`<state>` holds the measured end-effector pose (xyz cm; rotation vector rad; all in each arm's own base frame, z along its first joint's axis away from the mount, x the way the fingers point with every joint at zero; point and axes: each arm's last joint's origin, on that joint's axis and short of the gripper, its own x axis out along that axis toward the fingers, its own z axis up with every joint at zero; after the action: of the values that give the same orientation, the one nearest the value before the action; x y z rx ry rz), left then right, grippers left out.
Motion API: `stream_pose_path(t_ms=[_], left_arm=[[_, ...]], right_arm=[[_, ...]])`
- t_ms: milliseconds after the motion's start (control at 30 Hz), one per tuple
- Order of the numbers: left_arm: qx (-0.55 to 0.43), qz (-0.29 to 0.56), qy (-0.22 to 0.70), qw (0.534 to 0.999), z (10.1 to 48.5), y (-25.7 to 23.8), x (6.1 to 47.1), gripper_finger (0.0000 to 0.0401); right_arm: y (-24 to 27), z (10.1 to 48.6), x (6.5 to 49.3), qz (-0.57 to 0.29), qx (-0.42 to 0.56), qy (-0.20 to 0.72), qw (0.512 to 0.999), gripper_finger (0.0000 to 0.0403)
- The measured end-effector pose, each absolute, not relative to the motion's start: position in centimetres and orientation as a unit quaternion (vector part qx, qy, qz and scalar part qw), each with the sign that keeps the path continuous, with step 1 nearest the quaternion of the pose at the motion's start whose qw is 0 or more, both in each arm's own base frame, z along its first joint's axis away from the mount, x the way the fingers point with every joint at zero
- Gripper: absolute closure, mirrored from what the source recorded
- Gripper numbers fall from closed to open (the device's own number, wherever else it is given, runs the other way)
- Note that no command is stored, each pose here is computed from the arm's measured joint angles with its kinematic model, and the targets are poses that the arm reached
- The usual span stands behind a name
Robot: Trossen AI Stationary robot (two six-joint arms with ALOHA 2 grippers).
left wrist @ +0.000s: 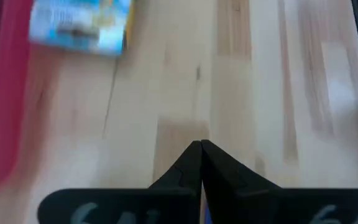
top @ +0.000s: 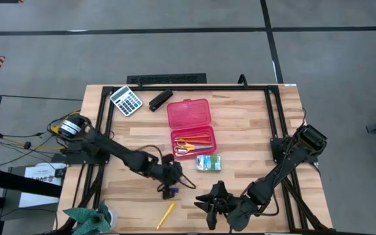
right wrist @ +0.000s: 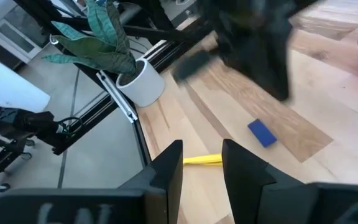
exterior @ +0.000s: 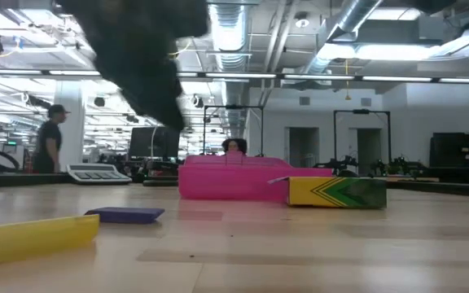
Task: Pack school essentials
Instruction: Put the yellow pen into the red supply box
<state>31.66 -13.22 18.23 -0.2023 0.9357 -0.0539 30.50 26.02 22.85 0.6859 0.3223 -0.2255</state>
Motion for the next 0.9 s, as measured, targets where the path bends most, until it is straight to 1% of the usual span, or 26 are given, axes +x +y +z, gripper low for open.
stream_pose_path(t_ms=[100,167,333,467,567,667,833,900], left_arm=[[-0.103,-0.082,0.506,0.853,19.7,-14.2,29.1,0.0401],[-0.118,-0.073,0.515,0.846,20.2,-15.4,27.0,0.0401],[-0.128,0.005,0.447,0.885,20.2,-17.9,22.9,0.0395],[-0.141,0.002,0.421,0.896,18.9,-20.6,20.6,0.0383],[-0.167,0.01,0.424,0.89,17.0,-22.8,20.1,0.0387],[-0.17,0.022,0.444,0.879,15.1,-24.8,20.9,0.0398],[-0.178,0.035,0.472,0.863,12.7,-27.1,23.6,0.0399],[-0.194,0.023,0.481,0.855,12.1,-28.3,24.7,0.04]], right_arm=[[26.1,22.7,30.4,-0.109,0.327,0.164,0.924,0.0285],[26.1,22.7,30.4,-0.11,0.325,0.166,0.925,0.0285],[25.9,22.4,30.4,-0.108,0.318,0.18,0.924,0.0285],[25.9,22.2,30.3,-0.109,0.306,0.192,0.926,0.0285],[25.7,21.7,30.1,-0.096,0.27,0.229,0.93,0.0285],[25.6,21.4,30.0,-0.074,0.235,0.264,0.933,0.0285],[25.7,22.0,29.7,-0.026,0.195,0.285,0.938,0.0285],[25.8,22.3,29.2,-0.016,0.169,0.293,0.941,0.0285]])
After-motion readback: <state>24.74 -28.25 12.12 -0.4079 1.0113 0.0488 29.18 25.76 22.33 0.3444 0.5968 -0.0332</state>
